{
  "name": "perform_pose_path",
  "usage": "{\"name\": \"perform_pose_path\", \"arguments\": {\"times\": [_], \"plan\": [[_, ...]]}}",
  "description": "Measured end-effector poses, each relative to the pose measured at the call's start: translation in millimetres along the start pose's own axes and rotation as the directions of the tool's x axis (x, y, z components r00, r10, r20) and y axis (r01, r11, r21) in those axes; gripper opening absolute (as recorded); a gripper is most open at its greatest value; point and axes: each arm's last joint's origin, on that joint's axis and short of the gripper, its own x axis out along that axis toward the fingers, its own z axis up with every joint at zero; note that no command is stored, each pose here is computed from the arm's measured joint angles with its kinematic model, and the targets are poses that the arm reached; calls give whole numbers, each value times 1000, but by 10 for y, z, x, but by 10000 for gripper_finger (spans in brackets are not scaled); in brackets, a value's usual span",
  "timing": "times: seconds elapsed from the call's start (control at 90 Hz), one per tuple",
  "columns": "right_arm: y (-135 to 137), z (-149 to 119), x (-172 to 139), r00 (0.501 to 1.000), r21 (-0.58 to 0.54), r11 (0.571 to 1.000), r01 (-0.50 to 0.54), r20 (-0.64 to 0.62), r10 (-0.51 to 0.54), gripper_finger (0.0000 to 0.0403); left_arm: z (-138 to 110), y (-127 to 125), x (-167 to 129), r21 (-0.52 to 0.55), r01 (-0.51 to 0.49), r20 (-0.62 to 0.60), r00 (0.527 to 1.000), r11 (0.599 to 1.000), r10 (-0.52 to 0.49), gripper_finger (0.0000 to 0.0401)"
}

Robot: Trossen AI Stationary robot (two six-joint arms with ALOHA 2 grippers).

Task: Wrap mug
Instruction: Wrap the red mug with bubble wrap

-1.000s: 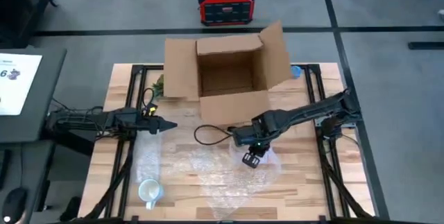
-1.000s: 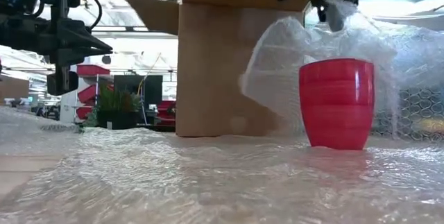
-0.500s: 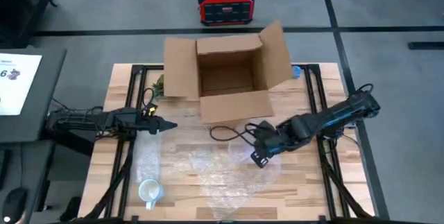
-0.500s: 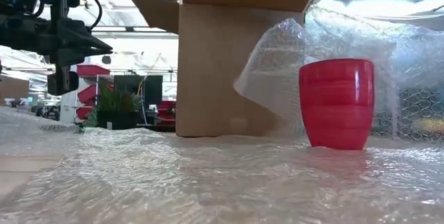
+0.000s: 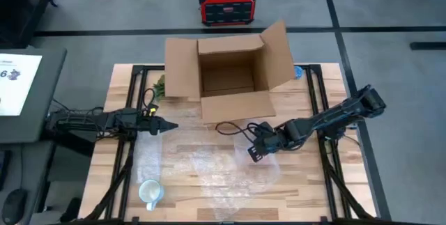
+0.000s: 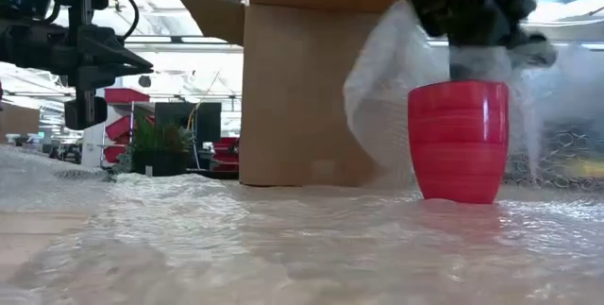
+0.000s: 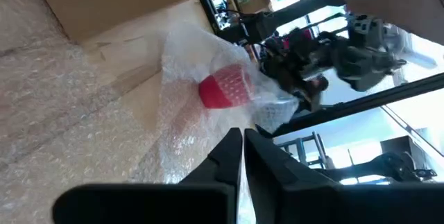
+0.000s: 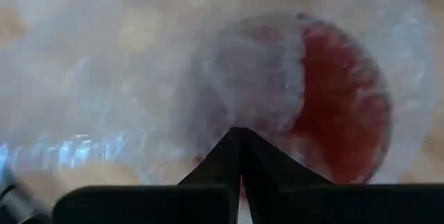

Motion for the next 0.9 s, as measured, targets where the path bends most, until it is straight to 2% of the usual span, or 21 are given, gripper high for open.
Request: {"name": "perform_pose_path", "arguments": {"times": [0.133,0.256,0.378,0.556,0.711,0.9], "plan": [[-71,28,167,997,-9,998,67,-24,-67,0,0,-1,0,0,0,0,1000,1000,0,0],[-54,41,316,995,-45,997,66,-73,-69,0,0,-1,0,-1,0,0,1000,1000,0,0],[-37,51,322,992,-59,998,34,-121,-41,0,0,0,0,-13,0,-1,1000,1000,0,0],[58,95,-17,992,-52,999,3,-127,-10,0,0,-1,0,-17,0,-2,1000,1000,0,0],[98,143,-277,988,-64,997,35,-146,-44,0,0,-1,0,-16,0,-2,1000,1000,0,0],[234,222,-527,991,-69,996,-57,-124,48,0,-1,0,0,-16,1,-3,1000,1000,-1,0]]}}
